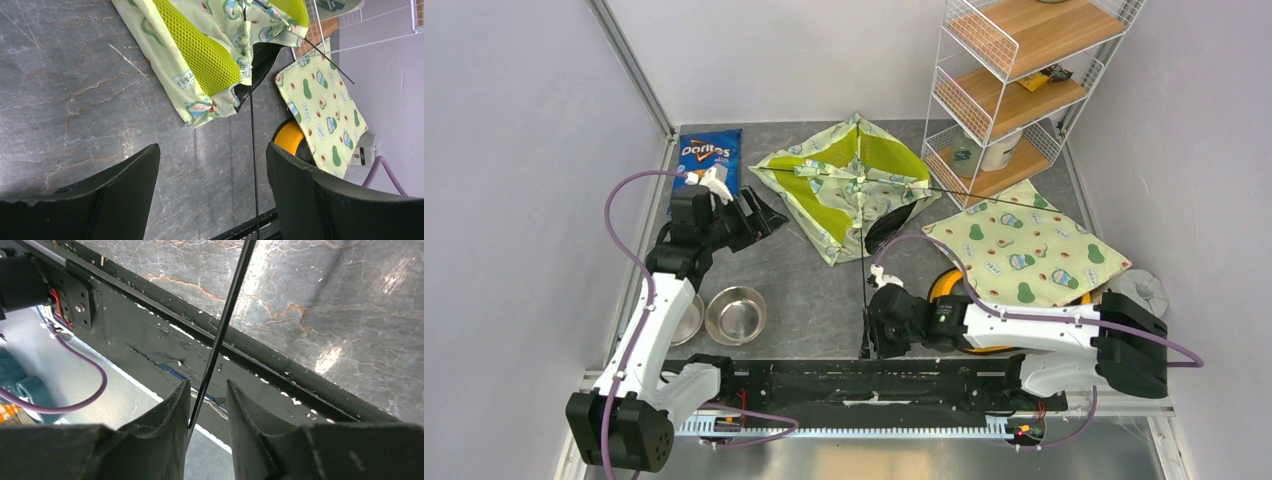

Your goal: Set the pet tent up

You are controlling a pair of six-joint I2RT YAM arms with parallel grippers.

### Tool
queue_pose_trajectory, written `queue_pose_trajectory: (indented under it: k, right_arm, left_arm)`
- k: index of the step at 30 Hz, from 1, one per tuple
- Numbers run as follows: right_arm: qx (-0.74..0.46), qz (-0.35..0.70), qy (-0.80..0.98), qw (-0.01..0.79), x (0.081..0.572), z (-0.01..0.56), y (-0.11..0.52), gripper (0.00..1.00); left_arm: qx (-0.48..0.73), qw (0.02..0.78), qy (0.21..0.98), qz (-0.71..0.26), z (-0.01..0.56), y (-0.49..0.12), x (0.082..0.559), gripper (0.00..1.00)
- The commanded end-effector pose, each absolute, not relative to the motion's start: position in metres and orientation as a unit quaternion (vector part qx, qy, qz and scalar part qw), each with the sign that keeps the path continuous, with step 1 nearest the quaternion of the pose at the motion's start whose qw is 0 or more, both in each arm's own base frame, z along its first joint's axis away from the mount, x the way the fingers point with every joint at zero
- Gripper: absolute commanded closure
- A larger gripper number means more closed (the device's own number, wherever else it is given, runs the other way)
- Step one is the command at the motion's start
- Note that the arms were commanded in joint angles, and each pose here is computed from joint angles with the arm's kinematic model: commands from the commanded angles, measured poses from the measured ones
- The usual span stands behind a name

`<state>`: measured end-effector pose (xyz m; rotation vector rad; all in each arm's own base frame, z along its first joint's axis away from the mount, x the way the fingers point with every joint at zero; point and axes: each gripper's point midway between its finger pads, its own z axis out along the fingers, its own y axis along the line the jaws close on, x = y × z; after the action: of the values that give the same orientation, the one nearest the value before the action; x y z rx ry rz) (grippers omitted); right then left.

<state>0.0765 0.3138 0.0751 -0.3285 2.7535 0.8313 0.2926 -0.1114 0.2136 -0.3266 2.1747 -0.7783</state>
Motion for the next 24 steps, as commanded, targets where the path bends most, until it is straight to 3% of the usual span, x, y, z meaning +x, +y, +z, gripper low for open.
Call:
queue_pose_trajectory:
  k: [1,3,6,24]
  right_arm:
    - [-0.047,0.316,0.927,0.198,0.095,0.093,0.326,0.63]
    - [-0.042,0.32,0.924,0.204,0.098,0.097,0.33,0.72]
    - [-0.029,0.319,0.924,0.208,0.102,0.102,0.334,1.0]
    - [0.145,0.349,0.897,0.227,0.154,0.189,0.347,1.0]
  left_arm:
    - [-0.118,0.41,0.837,-0.342,0.228,-0.123,0.294,0.16]
    - [-0.116,0.412,0.835,-0.345,0.228,-0.124,0.293,0.16]
    - [-0.113,0.412,0.834,-0.348,0.23,-0.125,0.291,0.16]
    - [-0.11,0.42,0.833,-0.342,0.238,-0.123,0.294,0.17]
